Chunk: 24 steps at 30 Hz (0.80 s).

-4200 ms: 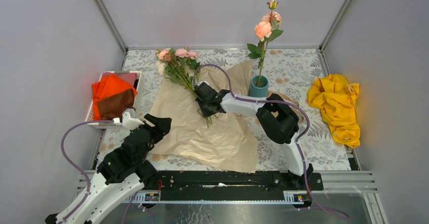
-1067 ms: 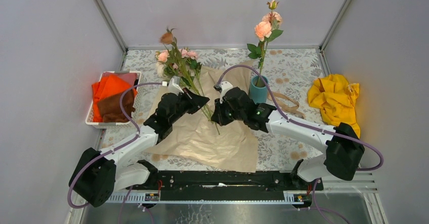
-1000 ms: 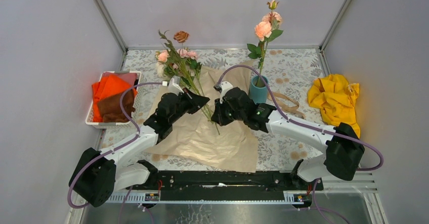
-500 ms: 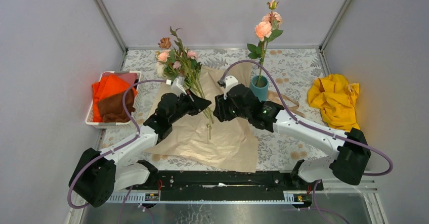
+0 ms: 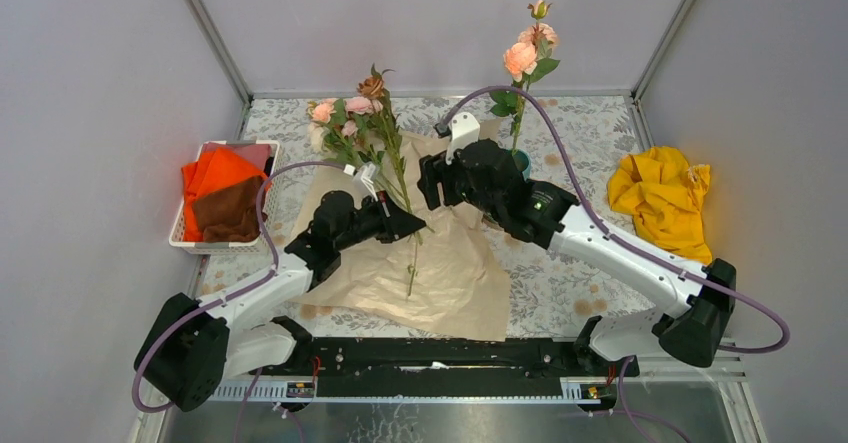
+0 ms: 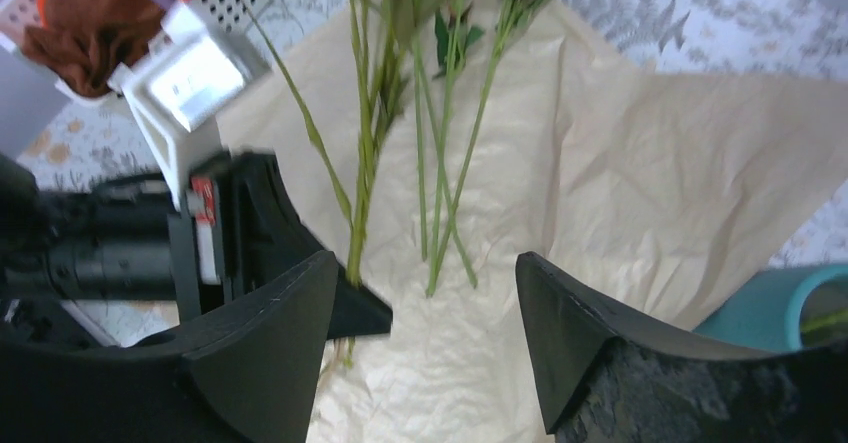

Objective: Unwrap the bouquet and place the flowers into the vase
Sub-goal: Pick up the fake flower from the wrapping paper.

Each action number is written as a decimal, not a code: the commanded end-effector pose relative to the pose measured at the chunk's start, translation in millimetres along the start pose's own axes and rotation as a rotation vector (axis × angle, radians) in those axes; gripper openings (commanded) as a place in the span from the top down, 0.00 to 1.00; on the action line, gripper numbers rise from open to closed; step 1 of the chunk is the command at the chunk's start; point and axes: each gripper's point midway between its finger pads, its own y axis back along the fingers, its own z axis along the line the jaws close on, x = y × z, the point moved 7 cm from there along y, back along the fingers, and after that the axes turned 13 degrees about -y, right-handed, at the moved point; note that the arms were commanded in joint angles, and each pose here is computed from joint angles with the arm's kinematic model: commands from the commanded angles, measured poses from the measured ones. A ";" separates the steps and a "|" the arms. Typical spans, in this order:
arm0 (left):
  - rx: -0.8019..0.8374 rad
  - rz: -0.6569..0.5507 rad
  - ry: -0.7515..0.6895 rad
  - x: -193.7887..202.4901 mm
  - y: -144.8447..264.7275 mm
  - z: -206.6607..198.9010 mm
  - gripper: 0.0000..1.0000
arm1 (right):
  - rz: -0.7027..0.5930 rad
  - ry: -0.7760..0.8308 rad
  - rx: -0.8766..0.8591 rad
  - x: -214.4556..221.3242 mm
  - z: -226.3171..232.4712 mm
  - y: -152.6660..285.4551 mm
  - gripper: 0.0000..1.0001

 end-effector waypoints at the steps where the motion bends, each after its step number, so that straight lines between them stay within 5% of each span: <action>1: 0.095 0.000 -0.074 3.6 0.2 -16.3 1.00 | -0.094 0.057 0.016 -33.5 12.1 -10.3 0.26; 24: 0.131 0.086 -0.085 31.8 -4.7 -34.4 1.00 | -0.050 0.110 0.063 -40.8 13.8 -68.6 0.38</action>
